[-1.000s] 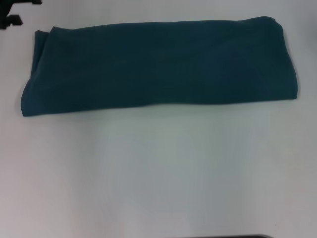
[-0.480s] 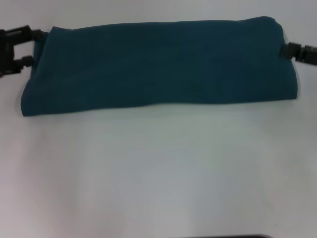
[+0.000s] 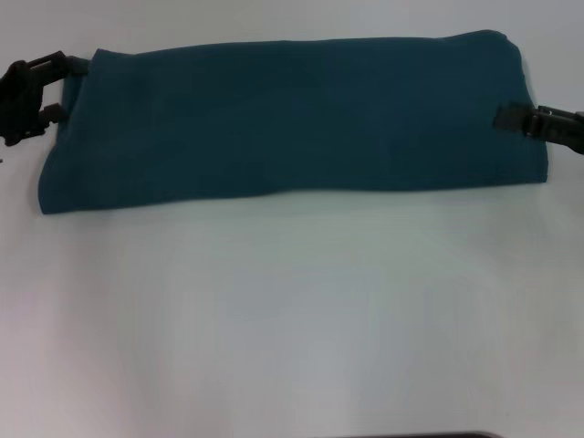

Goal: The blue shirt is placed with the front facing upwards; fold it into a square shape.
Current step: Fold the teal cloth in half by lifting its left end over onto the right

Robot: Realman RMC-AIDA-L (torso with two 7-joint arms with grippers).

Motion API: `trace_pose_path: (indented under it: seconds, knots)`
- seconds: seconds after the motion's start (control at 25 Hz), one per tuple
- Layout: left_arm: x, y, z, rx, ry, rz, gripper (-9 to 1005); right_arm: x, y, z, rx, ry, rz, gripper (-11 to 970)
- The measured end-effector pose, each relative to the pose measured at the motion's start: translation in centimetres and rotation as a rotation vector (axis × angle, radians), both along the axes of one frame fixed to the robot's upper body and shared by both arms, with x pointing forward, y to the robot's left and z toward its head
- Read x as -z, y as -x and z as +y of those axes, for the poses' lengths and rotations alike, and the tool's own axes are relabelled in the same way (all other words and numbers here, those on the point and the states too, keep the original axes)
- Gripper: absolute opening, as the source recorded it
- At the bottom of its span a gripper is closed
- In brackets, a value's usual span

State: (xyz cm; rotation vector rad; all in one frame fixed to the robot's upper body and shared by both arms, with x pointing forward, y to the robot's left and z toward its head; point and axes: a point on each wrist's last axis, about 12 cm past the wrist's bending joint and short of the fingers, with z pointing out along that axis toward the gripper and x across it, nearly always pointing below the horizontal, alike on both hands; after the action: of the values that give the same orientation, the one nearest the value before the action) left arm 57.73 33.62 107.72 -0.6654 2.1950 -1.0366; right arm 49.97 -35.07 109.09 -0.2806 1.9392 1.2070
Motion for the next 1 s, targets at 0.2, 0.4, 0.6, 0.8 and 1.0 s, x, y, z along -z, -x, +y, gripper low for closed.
trace_pose_path:
  seconds: [0.2, 0.4, 0.6, 0.8, 1.0]
  knots:
    - [0.3, -0.7, -0.6, 0.008, -0.042, -0.003, 825, 0.0, -0.3, 0.2, 0.005, 0.000, 0.000, 823]
    - [0.7, -1.1, -1.4, 0.022, -0.083, -0.001, 825, 0.1, -0.5, 0.3, 0.012, -0.001, 0.004, 823]
    - [1.3, -1.0, -1.5, 0.012, -0.097, 0.008, 825, 0.2, -0.5, 0.3, 0.015, -0.006, 0.010, 824]
    - [1.9, -1.0, -1.7, 0.010, -0.119, 0.017, 824, 0.3, -0.4, 0.3, 0.020, -0.008, 0.015, 824]
    - [2.2, -0.8, -2.0, 0.025, -0.119, 0.027, 824, 0.3, -0.4, 0.2, 0.023, -0.009, 0.016, 824]
